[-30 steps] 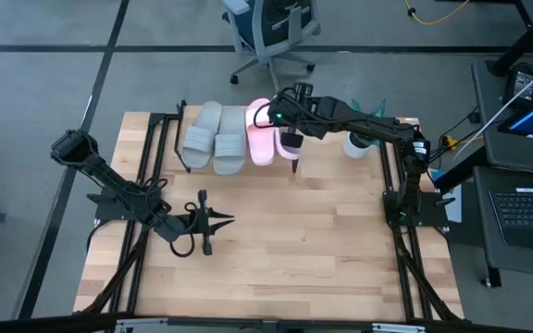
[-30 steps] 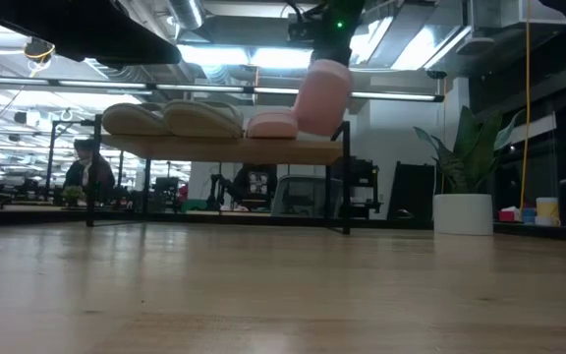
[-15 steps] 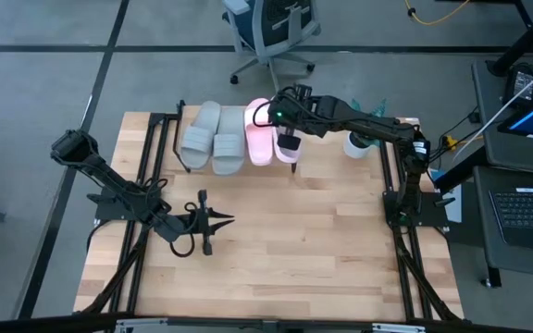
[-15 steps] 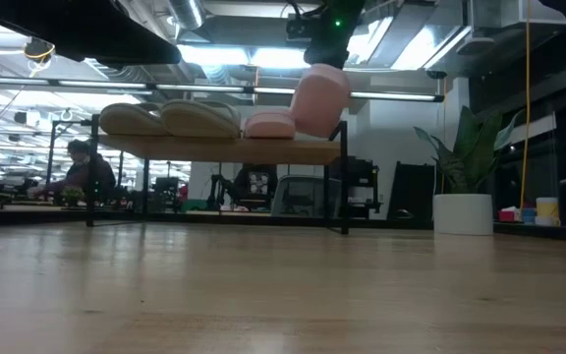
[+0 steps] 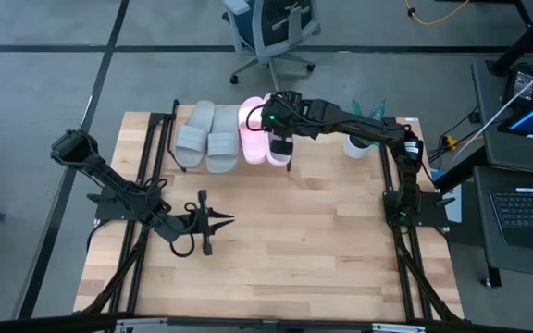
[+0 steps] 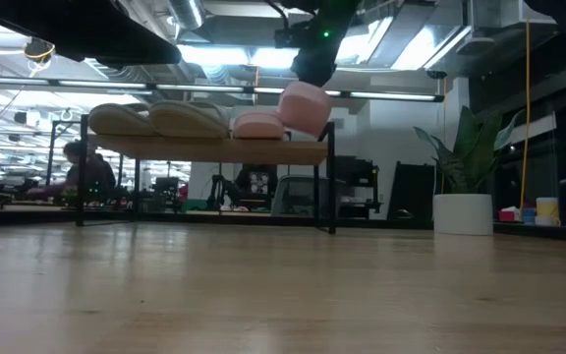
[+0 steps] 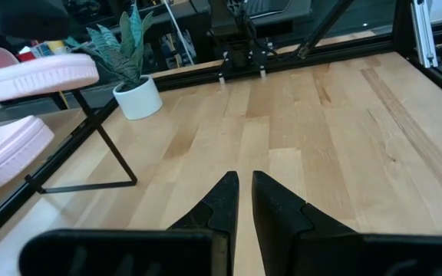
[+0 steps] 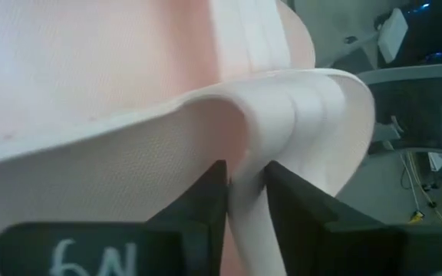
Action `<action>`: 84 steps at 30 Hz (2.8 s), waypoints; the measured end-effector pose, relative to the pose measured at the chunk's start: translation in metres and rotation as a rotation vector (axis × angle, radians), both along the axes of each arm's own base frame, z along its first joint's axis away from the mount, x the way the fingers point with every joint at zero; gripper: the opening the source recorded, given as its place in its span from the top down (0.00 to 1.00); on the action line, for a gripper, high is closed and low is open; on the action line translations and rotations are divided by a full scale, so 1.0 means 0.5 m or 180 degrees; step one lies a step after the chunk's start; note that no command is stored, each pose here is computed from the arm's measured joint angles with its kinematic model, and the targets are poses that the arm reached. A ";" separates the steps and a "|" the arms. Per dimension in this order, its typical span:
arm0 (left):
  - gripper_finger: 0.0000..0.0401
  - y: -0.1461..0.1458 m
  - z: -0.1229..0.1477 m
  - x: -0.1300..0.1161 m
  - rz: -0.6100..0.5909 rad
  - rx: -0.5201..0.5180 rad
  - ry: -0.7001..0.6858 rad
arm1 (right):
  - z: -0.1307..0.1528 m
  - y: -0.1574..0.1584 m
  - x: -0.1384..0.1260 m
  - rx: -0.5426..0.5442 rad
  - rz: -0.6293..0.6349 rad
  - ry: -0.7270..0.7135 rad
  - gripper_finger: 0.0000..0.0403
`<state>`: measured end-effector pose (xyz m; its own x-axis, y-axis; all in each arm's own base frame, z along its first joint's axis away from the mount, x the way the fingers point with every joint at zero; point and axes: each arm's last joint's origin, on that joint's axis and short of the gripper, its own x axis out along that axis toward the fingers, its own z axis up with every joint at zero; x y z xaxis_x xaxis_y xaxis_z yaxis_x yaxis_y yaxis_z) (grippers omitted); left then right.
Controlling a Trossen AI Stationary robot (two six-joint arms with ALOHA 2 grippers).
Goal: Pick and place slides into the shelf
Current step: Put the pink slipper on the shelf, then return to Home Position
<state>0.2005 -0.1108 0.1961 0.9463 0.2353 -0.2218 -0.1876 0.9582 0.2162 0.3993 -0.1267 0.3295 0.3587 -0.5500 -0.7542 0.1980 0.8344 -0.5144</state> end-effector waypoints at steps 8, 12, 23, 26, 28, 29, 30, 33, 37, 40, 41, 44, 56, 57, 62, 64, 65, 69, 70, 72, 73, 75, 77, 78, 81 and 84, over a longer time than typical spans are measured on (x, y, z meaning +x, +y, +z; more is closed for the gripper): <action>0.92 0.000 0.000 0.000 -0.0001 0.0006 0.0002 | 0.000 0.002 0.000 0.0018 0.0020 0.0007 0.60; 0.92 0.000 0.000 0.000 -0.0001 0.0006 0.0001 | 0.001 0.002 -0.001 0.0012 0.0023 0.0001 0.50; 0.92 0.000 0.000 0.000 -0.0001 0.0006 0.0001 | 0.051 0.020 0.000 0.0018 0.0024 -0.0227 0.39; 0.92 0.000 0.000 0.000 -0.0002 0.0007 0.0002 | 0.058 0.030 -0.001 0.0024 0.0059 -0.0207 0.39; 0.92 0.000 0.000 0.000 -0.0002 0.0006 0.0001 | 0.062 0.034 0.000 0.0017 0.0071 -0.0228 0.39; 0.92 0.000 0.000 0.000 -0.0002 0.0006 0.0001 | 0.062 0.034 0.000 0.0014 0.0069 -0.0220 0.39; 0.92 0.000 0.000 0.000 -0.0002 0.0006 0.0001 | 0.062 0.034 -0.001 0.0012 0.0067 -0.0214 0.39; 0.92 0.000 0.000 0.000 -0.0001 0.0005 0.0001 | 0.061 0.035 -0.002 0.0017 0.0064 -0.0190 0.39; 0.92 0.000 0.000 0.000 -0.0002 0.0003 0.0001 | 0.060 0.038 -0.002 0.0021 0.0075 -0.0158 0.39; 0.92 0.000 0.000 0.000 -0.0002 0.0004 0.0002 | 0.069 0.048 -0.004 0.0020 0.0112 -0.0136 0.39; 0.92 0.000 0.000 0.000 -0.0002 0.0004 0.0001 | 0.072 0.054 -0.004 0.0020 0.0133 -0.0142 0.39; 0.92 0.000 0.000 0.000 -0.0002 0.0005 0.0001 | 0.088 0.070 -0.006 0.0016 0.0193 -0.0165 0.39; 0.92 0.000 0.000 0.000 -0.0003 0.0009 0.0003 | 0.087 0.148 -0.016 0.0236 0.0178 -0.0012 0.46; 0.92 0.000 0.000 0.000 -0.0003 0.0008 0.0002 | 0.082 0.156 -0.014 0.0242 0.0180 0.0005 0.47; 0.92 0.000 0.000 0.000 -0.0004 0.0010 0.0003 | 0.074 0.208 -0.016 0.0275 0.0238 0.0096 0.55; 0.92 -0.002 0.000 -0.001 -0.0016 0.0010 0.0003 | 0.073 0.230 -0.019 0.0295 0.0245 0.0129 0.58; 0.92 -0.003 0.000 -0.002 -0.0025 0.0011 0.0003 | 0.072 0.242 -0.021 0.0273 0.0234 0.0135 0.60; 0.92 -0.012 0.000 -0.007 -0.0097 0.0012 0.0003 | 0.071 0.283 -0.029 0.0097 0.0082 0.0123 0.67; 0.92 -0.015 0.000 -0.008 -0.0117 0.0012 0.0003 | 0.065 0.293 -0.030 0.0117 0.0061 0.0128 0.70; 0.92 -0.021 0.000 -0.012 -0.0166 0.0012 0.0003 | 0.046 0.312 -0.030 0.0124 0.0006 0.0107 0.73; 0.92 -0.024 0.000 -0.014 -0.0190 0.0012 0.0002 | 0.031 0.322 -0.029 0.0085 -0.0025 0.0105 0.75; 0.92 -0.030 0.000 -0.018 -0.0245 0.0013 0.0002 | -0.001 0.339 -0.031 -0.0056 -0.0074 0.0102 0.78; 0.92 -0.037 0.000 -0.023 -0.0299 0.0013 -0.0001 | -0.027 0.357 -0.044 -0.0194 -0.0158 0.0053 0.81; 0.92 -0.041 0.000 -0.026 -0.0325 0.0014 -0.0001 | -0.032 0.367 -0.054 -0.0219 -0.0176 -0.0002 0.82; 0.92 -0.051 0.001 -0.033 -0.0398 0.0011 -0.0016 | -0.026 0.394 -0.089 -0.0171 -0.0187 -0.0355 0.84; 0.92 -0.055 0.002 -0.036 -0.0423 0.0004 -0.0037 | -0.030 0.416 -0.116 -0.0078 -0.0046 -0.0716 0.85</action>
